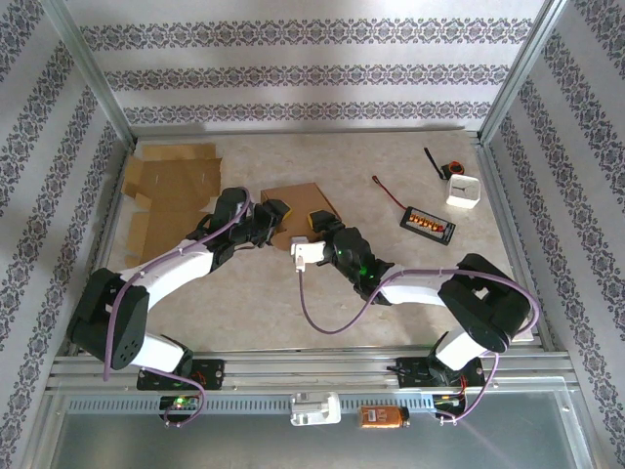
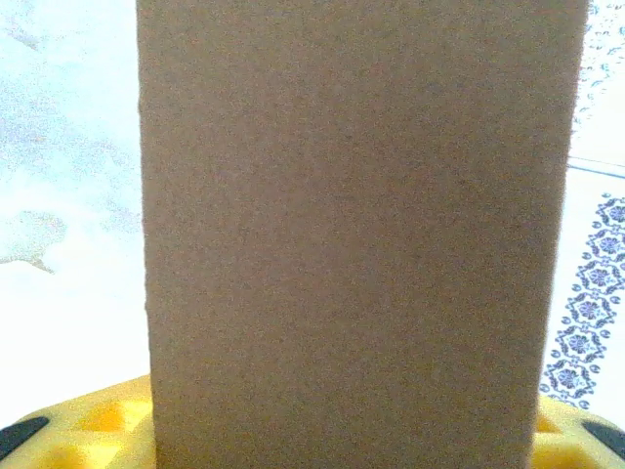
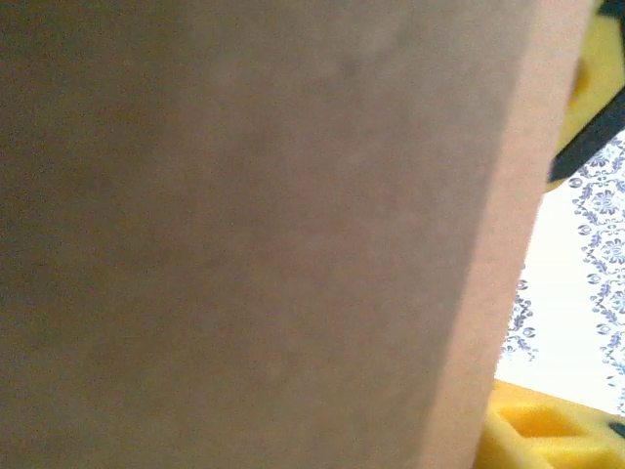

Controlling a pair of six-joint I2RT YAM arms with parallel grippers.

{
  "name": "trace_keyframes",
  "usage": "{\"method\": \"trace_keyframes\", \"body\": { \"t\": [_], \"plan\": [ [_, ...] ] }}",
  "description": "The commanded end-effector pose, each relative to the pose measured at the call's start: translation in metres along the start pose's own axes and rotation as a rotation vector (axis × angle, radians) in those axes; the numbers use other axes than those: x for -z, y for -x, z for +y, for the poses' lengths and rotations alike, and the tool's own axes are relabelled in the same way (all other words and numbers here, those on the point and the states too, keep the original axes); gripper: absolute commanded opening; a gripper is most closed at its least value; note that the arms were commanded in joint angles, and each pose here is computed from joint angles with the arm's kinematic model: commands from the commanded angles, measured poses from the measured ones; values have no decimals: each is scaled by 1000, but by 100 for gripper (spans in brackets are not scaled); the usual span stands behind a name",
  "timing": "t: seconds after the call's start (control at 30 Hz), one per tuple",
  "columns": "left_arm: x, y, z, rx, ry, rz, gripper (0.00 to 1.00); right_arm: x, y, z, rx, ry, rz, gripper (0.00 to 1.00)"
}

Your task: Fold the paper box

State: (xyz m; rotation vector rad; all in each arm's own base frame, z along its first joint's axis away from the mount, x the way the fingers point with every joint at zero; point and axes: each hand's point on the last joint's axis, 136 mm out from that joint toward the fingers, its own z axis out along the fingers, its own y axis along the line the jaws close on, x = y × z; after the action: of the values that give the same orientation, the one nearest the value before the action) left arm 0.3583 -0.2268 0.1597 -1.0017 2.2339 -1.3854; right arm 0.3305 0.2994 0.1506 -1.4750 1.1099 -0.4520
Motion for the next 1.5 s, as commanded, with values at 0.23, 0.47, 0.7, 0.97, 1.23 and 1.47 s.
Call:
{"method": "trace_keyframes", "body": {
  "t": [0.23,0.47,0.7,0.97,1.23,1.47],
  "plan": [
    [41,3,-37,-87,-52,-68,81,34,6,-16,-116,25,-26,37],
    [147,51,-72,-577,118,-471,92,132,19,19,-306,646,-18,34],
    [192,-16,-106,-1372,-53,-348,91,161,23,5,-288,1101,291,36],
    [224,-68,-79,-1646,-150,-195,98,99,18,23,-238,1282,473,38],
    [209,-67,-53,-1580,-113,-119,100,62,11,43,-305,1304,513,51],
    [199,-64,-52,-1544,-120,-109,99,56,33,15,-394,1199,393,72]
  ]
}}
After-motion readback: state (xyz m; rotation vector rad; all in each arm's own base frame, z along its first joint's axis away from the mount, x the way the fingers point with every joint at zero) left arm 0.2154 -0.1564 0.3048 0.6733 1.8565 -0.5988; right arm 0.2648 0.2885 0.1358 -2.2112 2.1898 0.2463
